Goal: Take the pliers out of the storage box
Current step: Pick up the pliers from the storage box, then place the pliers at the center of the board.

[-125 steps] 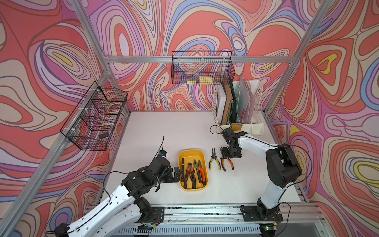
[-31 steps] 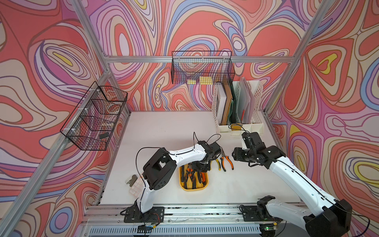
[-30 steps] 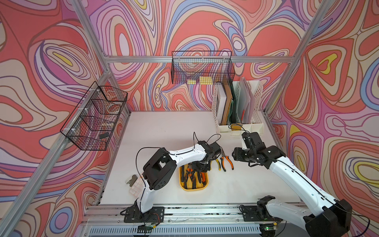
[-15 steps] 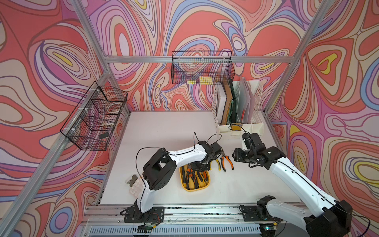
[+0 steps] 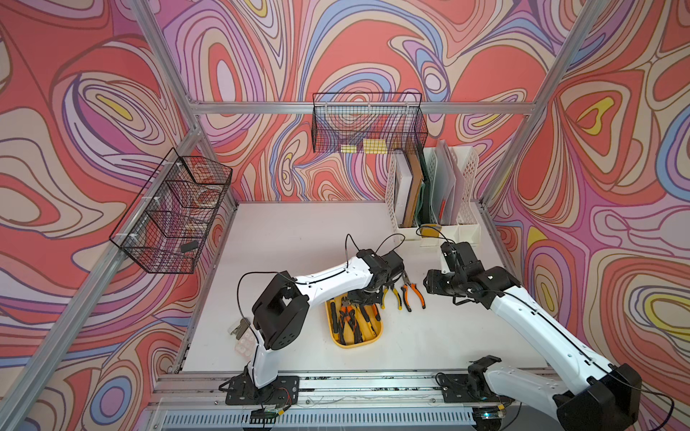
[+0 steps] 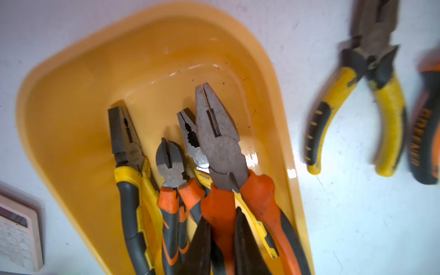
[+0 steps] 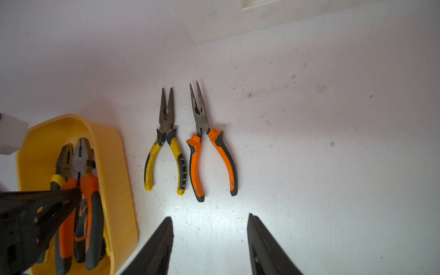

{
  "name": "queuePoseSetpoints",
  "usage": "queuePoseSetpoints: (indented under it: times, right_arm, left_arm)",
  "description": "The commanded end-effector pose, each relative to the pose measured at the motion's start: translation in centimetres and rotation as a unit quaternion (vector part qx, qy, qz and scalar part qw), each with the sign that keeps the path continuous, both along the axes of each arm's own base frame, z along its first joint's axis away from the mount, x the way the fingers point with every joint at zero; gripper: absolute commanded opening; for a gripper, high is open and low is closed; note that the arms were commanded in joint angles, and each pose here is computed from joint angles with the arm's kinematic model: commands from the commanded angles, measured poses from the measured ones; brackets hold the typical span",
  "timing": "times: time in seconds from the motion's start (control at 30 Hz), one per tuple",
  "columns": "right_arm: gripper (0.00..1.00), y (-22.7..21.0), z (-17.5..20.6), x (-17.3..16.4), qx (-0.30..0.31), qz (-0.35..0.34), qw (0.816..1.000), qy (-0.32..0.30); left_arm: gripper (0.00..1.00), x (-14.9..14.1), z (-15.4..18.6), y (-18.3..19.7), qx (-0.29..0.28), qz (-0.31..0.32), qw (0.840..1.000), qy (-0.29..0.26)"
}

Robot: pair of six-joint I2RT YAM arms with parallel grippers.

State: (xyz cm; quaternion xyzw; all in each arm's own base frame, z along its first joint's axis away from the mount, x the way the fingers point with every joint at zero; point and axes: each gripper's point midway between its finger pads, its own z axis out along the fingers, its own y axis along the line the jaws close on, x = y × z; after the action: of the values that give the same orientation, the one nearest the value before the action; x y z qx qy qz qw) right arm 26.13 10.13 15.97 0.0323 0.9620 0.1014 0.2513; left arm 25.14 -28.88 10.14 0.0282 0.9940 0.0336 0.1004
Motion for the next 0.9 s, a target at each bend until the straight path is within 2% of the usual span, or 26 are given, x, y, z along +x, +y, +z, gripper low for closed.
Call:
queuePoseSetpoints:
  times: [0.0, 0.13, 0.2, 0.27, 0.37, 0.43, 0.5, 0.63, 0.7, 0.8, 0.87]
  right_arm:
    - [0.54, -0.4, 1.1, 0.4, -0.005, -0.005, 1.000, -0.021]
    - [0.54, -0.8, 1.3, 0.4, -0.012, -0.008, 1.000, -0.026]
    - [0.54, -0.8, 1.4, 0.4, -0.013, -0.005, 0.999, -0.030]
    - [0.56, -0.6, 1.4, 0.3, -0.011, 0.001, 0.999, -0.033]
    - [0.56, -0.5, 1.3, 0.3, -0.008, 0.005, 0.999, -0.035]
    - [0.56, -0.5, 1.2, 0.2, -0.006, 0.005, 0.999, -0.037]
    - [0.57, -0.5, 1.1, 0.1, -0.003, 0.005, 0.999, -0.038]
    - [0.58, -0.4, 0.6, 0.1, -0.006, 0.009, 0.999, -0.032]
    - [0.58, -0.4, 0.4, 0.0, -0.008, 0.011, 1.000, -0.028]
    - [0.58, -0.4, 0.5, 0.0, -0.004, 0.012, 0.999, -0.032]
    - [0.59, -0.3, 0.5, 0.0, -0.004, 0.014, 0.999, -0.035]
  left_arm:
    - [0.00, 0.7, 4.9, 1.0, 0.002, -0.030, 0.998, -0.048]
    - [0.00, 1.6, 8.4, 2.5, 0.012, -0.077, 0.994, -0.082]
    - [0.00, 2.3, 10.2, 4.3, 0.042, -0.107, 0.988, -0.101]
    - [0.00, 3.0, 11.4, 6.6, 0.073, -0.117, 0.985, -0.108]
    - [0.00, 4.1, 12.4, 10.2, 0.073, -0.105, 0.986, -0.104]
    - [0.00, 4.9, 12.6, 12.7, 0.067, -0.091, 0.988, -0.105]
    - [0.00, 5.7, 13.2, 15.7, 0.098, -0.070, 0.986, -0.119]
    - [0.00, 7.2, 13.7, 19.0, 0.142, -0.095, 0.973, -0.154]
    - [0.00, 7.8, 13.0, 19.9, 0.134, -0.107, 0.972, -0.160]
    - [0.00, 8.4, 11.6, 20.5, 0.093, -0.122, 0.976, -0.157]
    - [0.00, 9.3, 10.8, 21.9, 0.090, -0.101, 0.978, -0.159]
